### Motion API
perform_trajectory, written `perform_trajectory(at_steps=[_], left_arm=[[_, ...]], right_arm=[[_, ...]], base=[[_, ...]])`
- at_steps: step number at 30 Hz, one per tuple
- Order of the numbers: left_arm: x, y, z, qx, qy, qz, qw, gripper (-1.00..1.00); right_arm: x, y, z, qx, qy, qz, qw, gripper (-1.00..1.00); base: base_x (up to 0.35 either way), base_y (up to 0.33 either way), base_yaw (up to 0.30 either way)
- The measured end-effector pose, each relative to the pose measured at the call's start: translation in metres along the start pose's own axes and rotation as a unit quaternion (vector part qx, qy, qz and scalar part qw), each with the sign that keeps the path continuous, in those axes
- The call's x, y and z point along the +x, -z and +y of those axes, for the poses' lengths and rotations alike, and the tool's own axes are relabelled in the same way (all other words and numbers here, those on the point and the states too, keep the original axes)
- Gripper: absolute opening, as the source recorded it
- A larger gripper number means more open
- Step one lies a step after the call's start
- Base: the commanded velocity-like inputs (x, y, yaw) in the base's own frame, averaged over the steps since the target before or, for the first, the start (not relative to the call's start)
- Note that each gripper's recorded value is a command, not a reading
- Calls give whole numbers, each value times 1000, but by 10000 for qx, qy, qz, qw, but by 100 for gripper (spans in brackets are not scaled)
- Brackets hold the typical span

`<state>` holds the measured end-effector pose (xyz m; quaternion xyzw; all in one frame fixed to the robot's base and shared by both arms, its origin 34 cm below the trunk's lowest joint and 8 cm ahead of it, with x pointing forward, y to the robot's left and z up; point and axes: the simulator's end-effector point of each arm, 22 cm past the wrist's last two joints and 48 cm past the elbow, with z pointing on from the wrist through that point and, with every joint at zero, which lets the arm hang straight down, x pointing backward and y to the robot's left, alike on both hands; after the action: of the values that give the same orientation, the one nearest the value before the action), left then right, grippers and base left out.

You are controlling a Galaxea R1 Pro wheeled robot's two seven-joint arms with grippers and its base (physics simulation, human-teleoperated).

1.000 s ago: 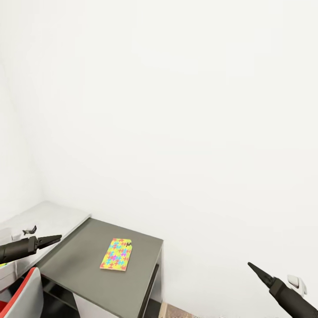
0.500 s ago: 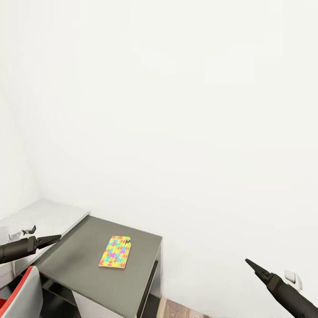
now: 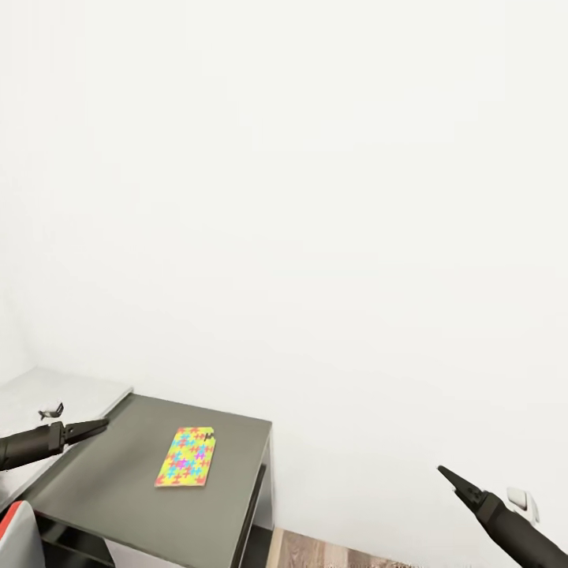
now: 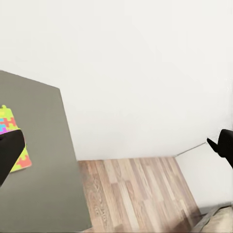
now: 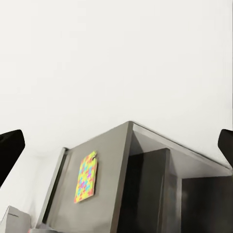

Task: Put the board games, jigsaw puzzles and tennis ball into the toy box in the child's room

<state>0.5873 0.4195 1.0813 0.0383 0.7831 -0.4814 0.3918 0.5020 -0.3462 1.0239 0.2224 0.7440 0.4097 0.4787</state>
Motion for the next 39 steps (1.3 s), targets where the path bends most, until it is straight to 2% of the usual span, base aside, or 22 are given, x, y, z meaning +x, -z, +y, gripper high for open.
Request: perform_trajectory(at_steps=[11,23,39], left_arm=[[-1,0,-1,2,-8,-5,10000,100],[0,0,0,2,-6,-3,10000,100],[4,-3,6,-24,65,43,10000,100]], right_arm=[[1,0,0,-6,-22,-8,10000,100],[4,-2,1,-19,-61,-17,10000,100],[8,-4,-5,45,-99,35,9999,100]], base=[[0,118,-252],[0,79,-50],[0,51,-121]])
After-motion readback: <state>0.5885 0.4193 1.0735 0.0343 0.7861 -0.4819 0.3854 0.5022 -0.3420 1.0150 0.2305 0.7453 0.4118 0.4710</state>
